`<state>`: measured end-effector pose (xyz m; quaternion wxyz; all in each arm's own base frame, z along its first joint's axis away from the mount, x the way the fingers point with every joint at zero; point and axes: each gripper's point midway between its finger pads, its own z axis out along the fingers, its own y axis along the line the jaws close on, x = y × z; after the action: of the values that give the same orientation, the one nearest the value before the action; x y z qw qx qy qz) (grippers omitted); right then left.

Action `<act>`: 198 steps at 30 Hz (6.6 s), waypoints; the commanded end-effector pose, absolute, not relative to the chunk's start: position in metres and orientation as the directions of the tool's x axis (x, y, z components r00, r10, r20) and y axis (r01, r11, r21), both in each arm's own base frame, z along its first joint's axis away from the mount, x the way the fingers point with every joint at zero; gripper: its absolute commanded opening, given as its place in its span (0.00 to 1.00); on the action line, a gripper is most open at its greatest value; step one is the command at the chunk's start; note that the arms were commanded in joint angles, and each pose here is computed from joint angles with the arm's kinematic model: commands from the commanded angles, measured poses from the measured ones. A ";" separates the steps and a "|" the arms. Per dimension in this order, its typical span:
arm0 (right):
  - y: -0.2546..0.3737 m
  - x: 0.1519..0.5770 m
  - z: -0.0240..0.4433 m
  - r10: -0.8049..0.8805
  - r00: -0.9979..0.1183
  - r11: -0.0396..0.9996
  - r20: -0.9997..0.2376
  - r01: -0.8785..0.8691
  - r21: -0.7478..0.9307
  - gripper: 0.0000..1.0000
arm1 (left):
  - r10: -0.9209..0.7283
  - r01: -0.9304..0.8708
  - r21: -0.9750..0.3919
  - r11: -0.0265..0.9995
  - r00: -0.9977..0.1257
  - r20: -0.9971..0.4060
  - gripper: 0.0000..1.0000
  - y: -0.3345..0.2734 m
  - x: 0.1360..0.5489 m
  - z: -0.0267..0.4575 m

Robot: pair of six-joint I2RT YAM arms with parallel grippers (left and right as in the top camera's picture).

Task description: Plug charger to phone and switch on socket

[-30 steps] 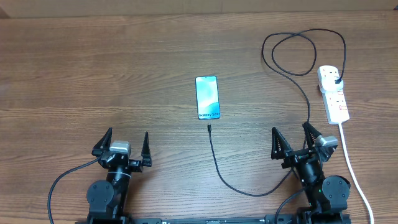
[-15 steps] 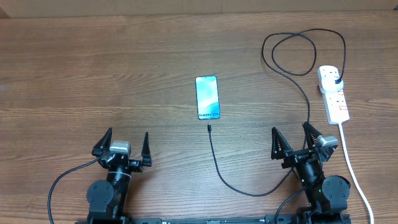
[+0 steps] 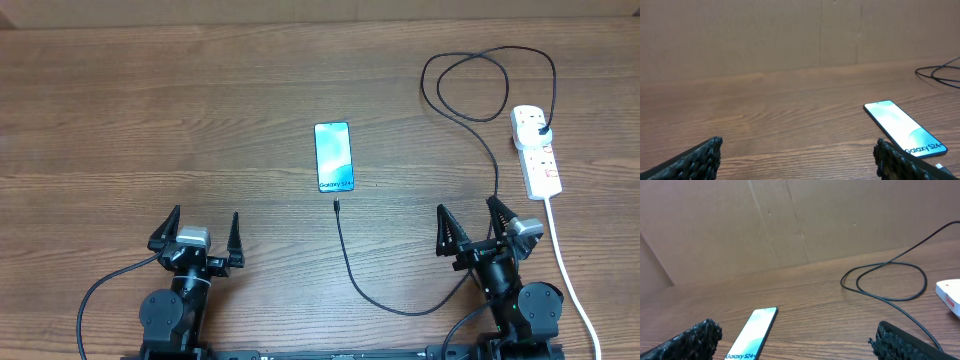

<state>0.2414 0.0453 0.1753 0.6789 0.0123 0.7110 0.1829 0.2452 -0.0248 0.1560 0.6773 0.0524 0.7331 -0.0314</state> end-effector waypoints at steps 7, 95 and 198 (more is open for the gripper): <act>0.047 0.241 0.174 0.259 -0.073 0.933 -0.963 -0.239 0.269 1.00 | 0.049 0.100 0.042 0.994 -0.071 -0.996 1.00 -0.021 0.245 0.156; 0.047 0.241 0.174 0.259 -0.073 0.933 -0.963 -0.238 0.269 1.00 | -0.049 -0.047 -0.214 0.976 -0.999 -0.004 0.07 -0.214 0.397 0.032; 0.047 0.241 0.174 0.259 -0.073 0.933 -0.963 -0.238 0.269 1.00 | -0.073 -0.073 0.011 0.997 -0.996 -0.054 0.92 -0.231 0.382 -0.029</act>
<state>0.2413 0.0453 0.1754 0.6791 0.0121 0.7109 0.1827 0.4023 -0.2423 0.0032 0.0701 -0.0295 0.9968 -0.0232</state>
